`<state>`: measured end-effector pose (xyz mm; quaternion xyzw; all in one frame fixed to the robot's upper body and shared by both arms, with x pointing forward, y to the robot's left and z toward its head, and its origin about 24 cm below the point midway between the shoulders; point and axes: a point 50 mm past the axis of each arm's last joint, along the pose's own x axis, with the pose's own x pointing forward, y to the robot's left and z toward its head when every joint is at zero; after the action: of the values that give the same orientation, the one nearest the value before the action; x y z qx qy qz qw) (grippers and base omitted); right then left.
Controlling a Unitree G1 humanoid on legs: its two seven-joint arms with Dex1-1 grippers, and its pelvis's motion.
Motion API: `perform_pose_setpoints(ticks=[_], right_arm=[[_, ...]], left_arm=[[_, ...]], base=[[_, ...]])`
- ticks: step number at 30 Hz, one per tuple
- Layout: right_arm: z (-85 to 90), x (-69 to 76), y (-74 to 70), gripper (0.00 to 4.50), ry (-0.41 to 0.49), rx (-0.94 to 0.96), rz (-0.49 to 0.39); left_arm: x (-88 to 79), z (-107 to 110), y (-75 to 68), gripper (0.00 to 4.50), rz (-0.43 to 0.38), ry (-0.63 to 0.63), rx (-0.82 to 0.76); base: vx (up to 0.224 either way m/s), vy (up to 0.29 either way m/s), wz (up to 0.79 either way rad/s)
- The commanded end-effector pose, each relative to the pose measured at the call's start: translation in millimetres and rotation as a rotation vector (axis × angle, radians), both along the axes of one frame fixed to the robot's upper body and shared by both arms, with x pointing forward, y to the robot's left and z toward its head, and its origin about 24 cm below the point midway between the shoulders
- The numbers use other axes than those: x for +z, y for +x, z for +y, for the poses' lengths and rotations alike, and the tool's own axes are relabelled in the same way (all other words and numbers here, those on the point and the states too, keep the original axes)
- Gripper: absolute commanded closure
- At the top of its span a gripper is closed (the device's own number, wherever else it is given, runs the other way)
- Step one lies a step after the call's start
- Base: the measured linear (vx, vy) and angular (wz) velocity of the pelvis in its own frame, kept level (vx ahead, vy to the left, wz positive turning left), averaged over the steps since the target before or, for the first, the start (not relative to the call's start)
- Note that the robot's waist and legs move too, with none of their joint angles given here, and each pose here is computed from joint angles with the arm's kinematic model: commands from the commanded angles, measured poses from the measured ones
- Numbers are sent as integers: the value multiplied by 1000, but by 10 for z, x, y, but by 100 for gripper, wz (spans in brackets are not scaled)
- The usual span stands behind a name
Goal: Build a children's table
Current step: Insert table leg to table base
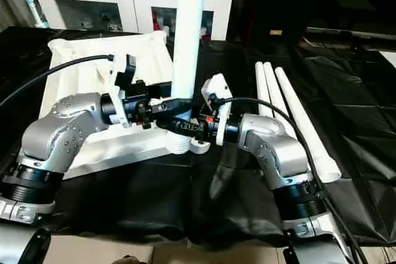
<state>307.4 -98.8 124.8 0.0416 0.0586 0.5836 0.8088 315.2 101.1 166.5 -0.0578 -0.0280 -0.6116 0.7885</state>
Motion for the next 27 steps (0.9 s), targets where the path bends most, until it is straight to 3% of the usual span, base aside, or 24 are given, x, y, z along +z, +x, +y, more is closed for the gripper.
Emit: perform_pose_setpoints(ticks=[1,4,7,10,14,16,19,22,23,27], right_arm=[[-50,21,22,264,3,-31,-18],[-77,26,40,264,12,-62,-20],[-201,7,197,264,-12,-243,-53],[-266,-21,254,264,-44,-303,-60],[-319,-58,273,264,-87,-318,-62],[-310,-62,265,264,-93,-308,-63],[-295,-74,260,264,-104,-300,-70],[-300,-76,253,264,-108,-299,-72],[-302,-76,251,264,-109,-298,-72],[-333,-89,223,264,-130,-294,-76]], left_arm=[[44,67,19,147,-5,-25,26],[71,145,39,116,-22,-40,61],[105,313,110,108,-59,-47,151],[64,389,126,87,-63,-2,168],[-318,382,83,87,-53,309,89],[-441,328,50,87,-8,339,19],[-643,287,102,87,-14,467,-8],[-729,297,151,87,8,526,-7],[-738,298,155,69,12,532,-8],[-850,290,187,40,106,569,-101]], base=[[0,0,0],[0,0,0],[0,0,0],[0,0,0],[0,0,0],[0,0,0],[0,0,0],[0,0,0],[0,0,0],[0,0,0]])
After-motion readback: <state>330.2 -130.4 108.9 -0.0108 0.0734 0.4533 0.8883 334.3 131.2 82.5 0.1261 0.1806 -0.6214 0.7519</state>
